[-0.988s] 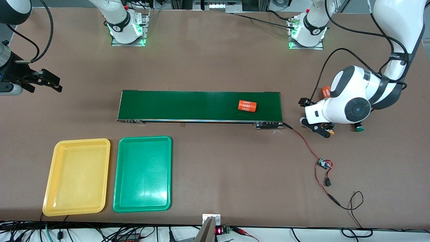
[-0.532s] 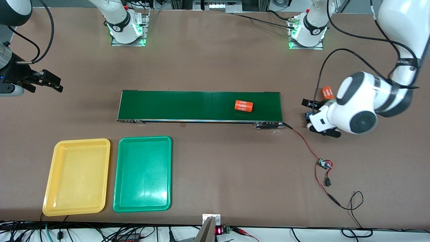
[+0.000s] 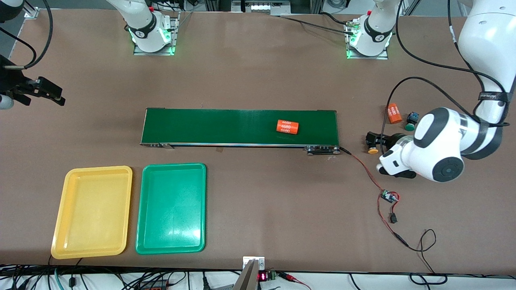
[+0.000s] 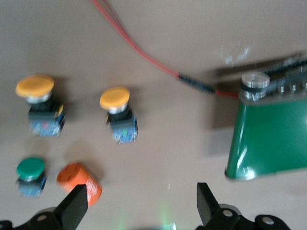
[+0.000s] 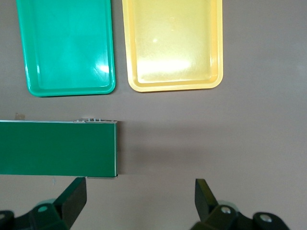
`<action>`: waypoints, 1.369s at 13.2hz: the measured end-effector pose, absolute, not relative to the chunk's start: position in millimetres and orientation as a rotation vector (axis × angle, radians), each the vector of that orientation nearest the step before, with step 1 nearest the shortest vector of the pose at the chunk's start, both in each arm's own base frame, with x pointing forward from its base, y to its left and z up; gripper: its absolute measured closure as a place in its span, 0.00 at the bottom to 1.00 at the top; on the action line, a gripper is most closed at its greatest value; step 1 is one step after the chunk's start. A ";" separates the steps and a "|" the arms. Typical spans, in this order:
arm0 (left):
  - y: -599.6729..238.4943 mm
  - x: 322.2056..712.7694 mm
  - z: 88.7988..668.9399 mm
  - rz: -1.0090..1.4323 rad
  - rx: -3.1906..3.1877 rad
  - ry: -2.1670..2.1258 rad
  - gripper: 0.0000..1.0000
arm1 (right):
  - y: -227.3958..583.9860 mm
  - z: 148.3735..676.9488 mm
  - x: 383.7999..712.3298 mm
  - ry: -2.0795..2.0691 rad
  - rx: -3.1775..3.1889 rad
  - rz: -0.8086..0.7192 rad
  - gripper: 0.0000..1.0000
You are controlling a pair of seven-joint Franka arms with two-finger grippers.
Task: Sort buttons by color to trays
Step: 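Return and grasp a yellow-capped button with the left gripper, then place the yellow-capped button on the green belt with the left gripper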
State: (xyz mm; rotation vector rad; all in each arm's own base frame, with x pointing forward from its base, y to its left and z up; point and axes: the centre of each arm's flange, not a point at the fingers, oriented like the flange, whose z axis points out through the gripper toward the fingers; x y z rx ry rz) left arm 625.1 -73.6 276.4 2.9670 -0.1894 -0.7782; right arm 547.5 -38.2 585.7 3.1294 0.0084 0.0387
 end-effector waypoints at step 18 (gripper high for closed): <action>-63.1 537.5 173.5 -0.412 3.138 0.021 0.59 | -36.8 585.0 547.6 0.013 3.128 0.027 0.00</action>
